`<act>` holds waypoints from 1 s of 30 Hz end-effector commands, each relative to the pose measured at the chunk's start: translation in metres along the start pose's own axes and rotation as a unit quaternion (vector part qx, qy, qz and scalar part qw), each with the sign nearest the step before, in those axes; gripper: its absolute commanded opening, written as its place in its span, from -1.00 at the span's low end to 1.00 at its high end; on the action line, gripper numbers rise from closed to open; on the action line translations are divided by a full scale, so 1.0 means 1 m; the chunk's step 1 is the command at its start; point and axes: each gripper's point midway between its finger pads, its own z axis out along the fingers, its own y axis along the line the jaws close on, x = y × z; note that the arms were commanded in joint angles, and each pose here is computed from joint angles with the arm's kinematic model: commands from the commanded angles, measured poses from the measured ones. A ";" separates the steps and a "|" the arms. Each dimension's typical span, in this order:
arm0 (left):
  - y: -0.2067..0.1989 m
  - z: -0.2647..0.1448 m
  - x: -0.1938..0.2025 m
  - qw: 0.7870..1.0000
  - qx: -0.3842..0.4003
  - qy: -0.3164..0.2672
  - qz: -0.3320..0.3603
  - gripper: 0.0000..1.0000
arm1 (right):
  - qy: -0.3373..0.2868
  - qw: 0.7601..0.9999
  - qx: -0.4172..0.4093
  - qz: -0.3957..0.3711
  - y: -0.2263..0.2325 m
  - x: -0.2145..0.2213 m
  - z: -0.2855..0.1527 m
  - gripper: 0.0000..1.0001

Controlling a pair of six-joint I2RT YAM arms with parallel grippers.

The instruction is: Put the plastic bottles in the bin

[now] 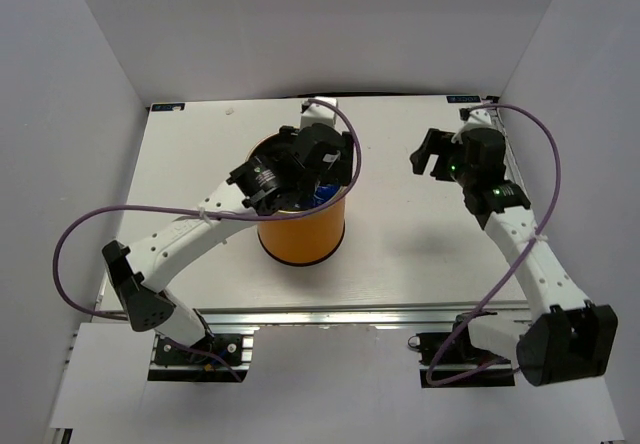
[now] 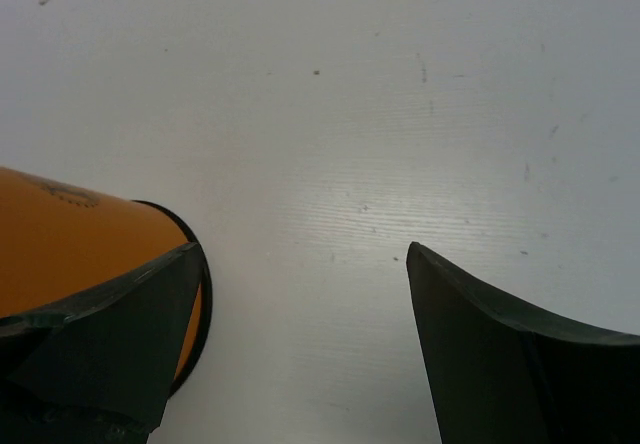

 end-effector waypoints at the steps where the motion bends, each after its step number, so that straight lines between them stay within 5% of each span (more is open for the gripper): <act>1: -0.002 -0.028 -0.048 0.998 0.024 -0.046 -0.022 0.96 | -0.040 0.996 -0.082 0.017 0.037 -0.044 0.017 0.79; 7: 0.017 -0.045 -0.098 0.992 0.031 -0.105 -0.062 0.96 | 0.024 0.988 -0.133 0.075 0.055 -0.029 0.088 0.79; 14: 0.139 -0.003 -0.138 0.976 0.002 -0.116 -0.182 0.96 | 0.082 0.981 -0.166 0.058 0.086 -0.010 0.150 0.79; 23: 0.239 0.042 -0.114 0.957 -0.020 -0.042 -0.286 0.96 | 0.129 0.977 -0.163 0.039 0.110 0.015 0.191 0.79; 30: 0.251 0.044 -0.072 0.944 -0.016 -0.030 -0.330 0.96 | 0.138 0.979 -0.146 0.040 0.103 0.024 0.192 0.79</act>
